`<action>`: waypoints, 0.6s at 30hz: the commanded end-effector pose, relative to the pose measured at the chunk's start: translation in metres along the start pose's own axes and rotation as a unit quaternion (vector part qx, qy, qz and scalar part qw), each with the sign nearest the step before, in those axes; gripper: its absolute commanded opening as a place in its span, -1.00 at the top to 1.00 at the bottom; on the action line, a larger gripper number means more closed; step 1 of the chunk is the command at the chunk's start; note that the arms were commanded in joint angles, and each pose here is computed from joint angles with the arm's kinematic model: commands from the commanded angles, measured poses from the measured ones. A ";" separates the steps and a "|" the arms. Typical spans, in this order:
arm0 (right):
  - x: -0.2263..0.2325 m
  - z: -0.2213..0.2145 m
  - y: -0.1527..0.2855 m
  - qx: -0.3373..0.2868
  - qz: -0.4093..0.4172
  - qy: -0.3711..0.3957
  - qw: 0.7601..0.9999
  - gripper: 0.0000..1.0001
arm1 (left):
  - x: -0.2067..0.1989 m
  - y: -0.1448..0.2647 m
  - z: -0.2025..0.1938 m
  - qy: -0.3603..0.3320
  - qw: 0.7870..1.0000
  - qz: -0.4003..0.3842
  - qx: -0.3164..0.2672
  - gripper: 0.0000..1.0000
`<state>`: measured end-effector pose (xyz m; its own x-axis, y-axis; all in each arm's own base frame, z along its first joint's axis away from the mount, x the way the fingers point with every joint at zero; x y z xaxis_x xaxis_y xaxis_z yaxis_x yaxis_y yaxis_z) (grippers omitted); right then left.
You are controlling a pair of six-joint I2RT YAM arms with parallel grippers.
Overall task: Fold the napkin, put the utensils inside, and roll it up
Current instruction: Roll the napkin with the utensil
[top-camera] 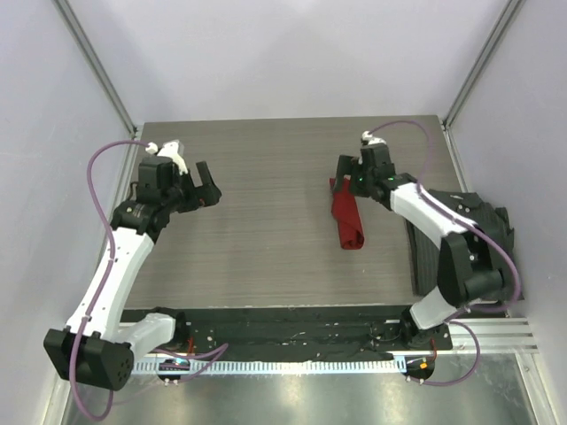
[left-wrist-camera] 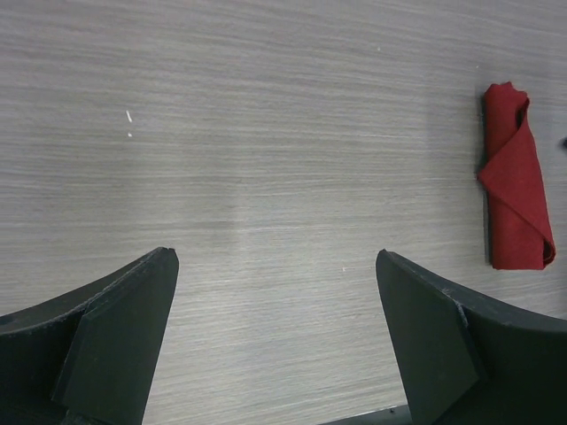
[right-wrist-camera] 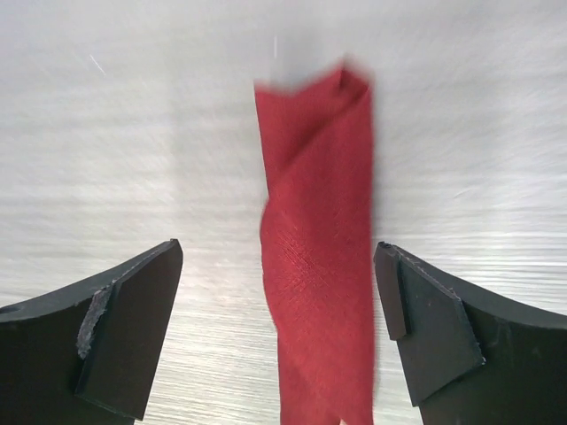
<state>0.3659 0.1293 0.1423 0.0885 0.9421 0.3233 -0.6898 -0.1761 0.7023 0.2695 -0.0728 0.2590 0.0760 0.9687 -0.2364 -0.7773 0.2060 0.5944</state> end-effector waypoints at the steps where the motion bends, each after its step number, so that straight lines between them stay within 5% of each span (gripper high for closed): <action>1: 0.001 0.051 0.060 -0.121 0.007 0.012 0.993 -0.99 | 0.001 0.018 0.012 -0.023 0.998 -0.004 -0.059 -1.00; 9: -0.019 0.026 0.122 -0.206 0.039 0.047 0.977 -0.99 | -0.001 0.038 0.008 -0.051 0.989 -0.032 -0.137 -1.00; 18: -0.040 -0.016 0.133 -0.227 0.057 0.045 0.971 -0.99 | 0.009 0.050 0.000 -0.059 0.981 -0.011 -0.184 -0.99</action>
<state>0.2600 0.0734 0.1983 -0.0258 0.9518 0.3055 -0.9056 -0.1517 0.3961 0.2288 -0.0600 0.2740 0.1621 0.9720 -0.1702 -0.9062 0.2149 0.3642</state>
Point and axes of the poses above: each gripper's point midway between its finger pads, its own y axis back along the fingers, its own x axis along the line the jaws close on, z = x × y, the point moved 5 cm from there along y, back along the fingers, and after that the axes turned 7 degrees about -y, right-handed, at the moved point
